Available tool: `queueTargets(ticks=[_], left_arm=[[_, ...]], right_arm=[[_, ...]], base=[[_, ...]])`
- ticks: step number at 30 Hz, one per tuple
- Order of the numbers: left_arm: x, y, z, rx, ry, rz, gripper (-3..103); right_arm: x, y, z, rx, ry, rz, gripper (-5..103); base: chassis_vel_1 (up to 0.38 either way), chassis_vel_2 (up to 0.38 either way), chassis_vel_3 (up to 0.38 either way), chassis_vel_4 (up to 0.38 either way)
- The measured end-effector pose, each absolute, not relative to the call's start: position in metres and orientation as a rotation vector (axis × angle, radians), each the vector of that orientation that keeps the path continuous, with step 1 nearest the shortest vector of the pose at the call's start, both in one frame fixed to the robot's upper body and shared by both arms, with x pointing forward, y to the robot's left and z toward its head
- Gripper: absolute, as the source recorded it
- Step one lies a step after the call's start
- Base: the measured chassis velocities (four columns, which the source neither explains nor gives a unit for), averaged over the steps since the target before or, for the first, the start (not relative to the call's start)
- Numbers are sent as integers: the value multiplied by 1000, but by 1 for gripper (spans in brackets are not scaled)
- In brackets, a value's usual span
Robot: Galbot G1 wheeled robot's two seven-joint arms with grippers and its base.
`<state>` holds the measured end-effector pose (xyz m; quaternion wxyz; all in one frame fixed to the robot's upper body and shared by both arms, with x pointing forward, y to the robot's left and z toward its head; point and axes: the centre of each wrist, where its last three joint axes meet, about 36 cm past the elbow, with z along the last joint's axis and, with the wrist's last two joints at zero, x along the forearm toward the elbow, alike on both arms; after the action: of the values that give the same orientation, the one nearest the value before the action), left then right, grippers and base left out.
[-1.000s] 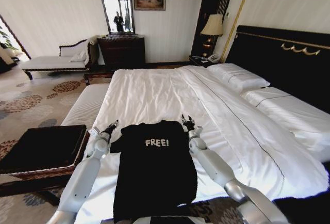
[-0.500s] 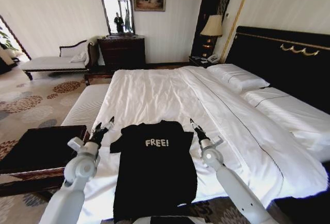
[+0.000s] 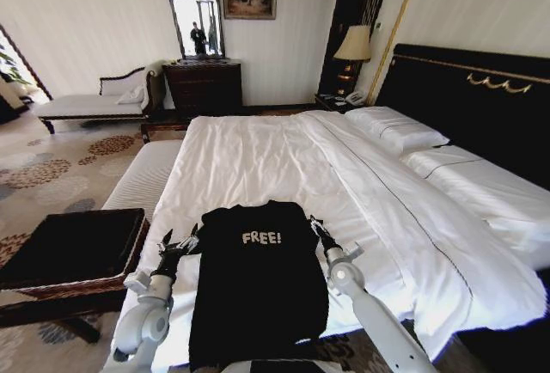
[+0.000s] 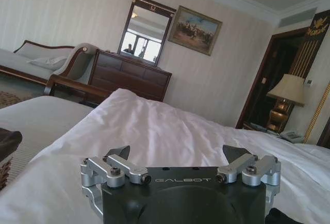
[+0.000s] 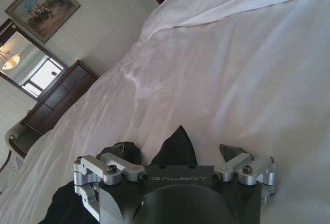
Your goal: Fold the clothes on the bed and place them into the basket.
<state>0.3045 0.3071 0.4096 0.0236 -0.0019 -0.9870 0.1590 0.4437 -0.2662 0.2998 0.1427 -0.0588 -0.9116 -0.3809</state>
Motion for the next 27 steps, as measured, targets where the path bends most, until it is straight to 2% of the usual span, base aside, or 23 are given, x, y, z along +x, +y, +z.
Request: queueTargets(ticks=[7, 8, 12, 13, 14, 17, 19, 20, 21, 23, 27], left_arm=[[309, 313, 419, -14, -3044, 503, 100], [310, 313, 420, -10, -3043, 511, 100], [310, 311, 420, -1, -3041, 523, 100], [309, 310, 420, 3, -3039, 529, 100], [309, 309, 419, 7, -3036, 532, 100], [307, 310, 419, 16, -3034, 532, 100], [306, 311, 421, 23, -3038, 530, 100], [305, 311, 421, 28, -3039, 531, 100], [305, 312, 421, 34, -3039, 530, 100], [304, 312, 421, 37, -3039, 526, 100], [302, 310, 419, 47, -3036, 527, 100]], right_arm=[[456, -285, 284, -164, -2654, -1028, 101], [458, -287, 283, -157, -2658, -1029, 97], [461, -288, 283, -139, -2663, -1039, 94], [463, -287, 282, -129, -2668, -1047, 83], [464, -285, 282, -123, -2670, -1052, 78], [464, -282, 282, -118, -2671, -1058, 73], [464, -281, 281, -116, -2673, -1053, 61], [465, -281, 280, -117, -2674, -1048, 61], [465, -282, 280, -120, -2676, -1046, 51], [465, -282, 279, -124, -2675, -1046, 51], [465, -281, 275, -132, -2673, -1033, 29]], base=[[0, 0, 0, 0], [0, 0, 0, 0], [0, 0, 0, 0], [0, 0, 0, 0], [0, 0, 0, 0], [0, 0, 0, 0], [0, 0, 0, 0], [0, 0, 0, 0], [0, 0, 0, 0], [0, 0, 0, 0], [0, 0, 0, 0]])
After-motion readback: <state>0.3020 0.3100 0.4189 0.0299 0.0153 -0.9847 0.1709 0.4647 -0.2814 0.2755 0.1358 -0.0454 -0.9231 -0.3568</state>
